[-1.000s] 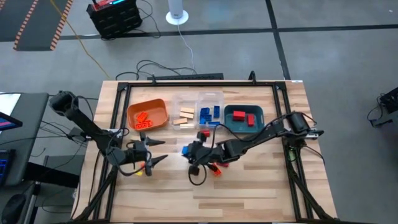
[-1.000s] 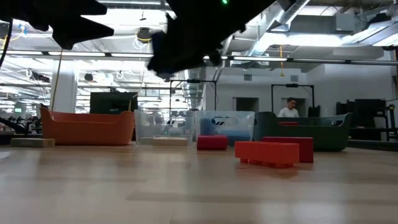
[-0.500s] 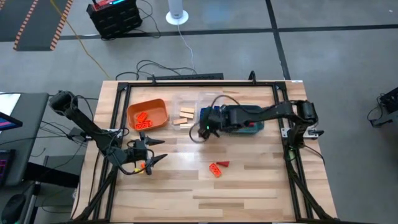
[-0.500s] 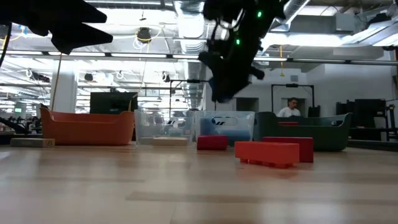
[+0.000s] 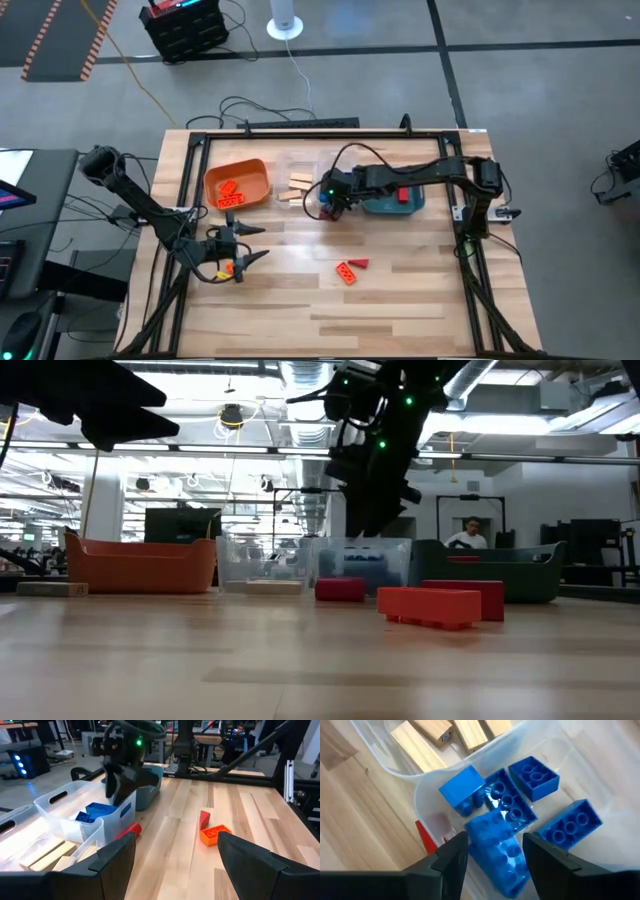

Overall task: Sort blocks
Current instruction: Put the blue game piece into the right transparent bin, then put the red block into the blue bin

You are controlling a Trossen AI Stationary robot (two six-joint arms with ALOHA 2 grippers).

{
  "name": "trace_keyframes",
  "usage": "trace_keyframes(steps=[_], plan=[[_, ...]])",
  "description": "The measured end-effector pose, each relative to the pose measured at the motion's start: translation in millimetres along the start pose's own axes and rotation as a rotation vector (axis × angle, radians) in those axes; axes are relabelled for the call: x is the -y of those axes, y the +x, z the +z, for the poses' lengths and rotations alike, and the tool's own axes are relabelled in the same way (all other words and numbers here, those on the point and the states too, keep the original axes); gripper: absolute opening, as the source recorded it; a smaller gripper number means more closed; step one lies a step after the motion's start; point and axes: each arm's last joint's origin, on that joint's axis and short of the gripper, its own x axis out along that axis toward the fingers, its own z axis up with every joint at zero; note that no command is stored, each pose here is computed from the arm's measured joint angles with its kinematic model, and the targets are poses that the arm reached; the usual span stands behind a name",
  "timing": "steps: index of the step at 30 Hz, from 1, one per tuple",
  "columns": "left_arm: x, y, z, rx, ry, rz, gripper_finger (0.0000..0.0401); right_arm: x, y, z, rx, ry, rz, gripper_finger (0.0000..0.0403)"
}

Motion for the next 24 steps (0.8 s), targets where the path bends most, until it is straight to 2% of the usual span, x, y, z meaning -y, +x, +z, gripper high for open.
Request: trace_keyframes(steps=[4, 7, 12, 16, 20, 24], plan=[[0, 0, 0, 0.0, -0.003, -0.001, 0.0274, -6, -14, 8, 0.01, -0.049, 0.004, 0.0224], [0, 0, 0, 0.0, -0.004, -0.001, 0.0274, -29, -30, 7, 0.063, -0.16, 0.026, 0.0222], [0, 0, 0, 0.0, -0.004, -0.002, 0.0274, -83, -51, -21, 0.17, -0.376, 0.051, 0.0221], [0, 0, 0, 0.002, -0.017, -0.002, 0.0274, -108, -55, -44, 0.221, -0.436, 0.046, 0.0221], [0, 0, 1, 0.005, -0.038, -0.004, 0.0274, -114, -33, -58, 0.169, -0.491, 0.006, 0.0221], [1, 0, 1, -0.001, -0.051, -0.023, 0.0274, -119, 6, -71, 0.07, -0.585, -0.048, 0.0221]])
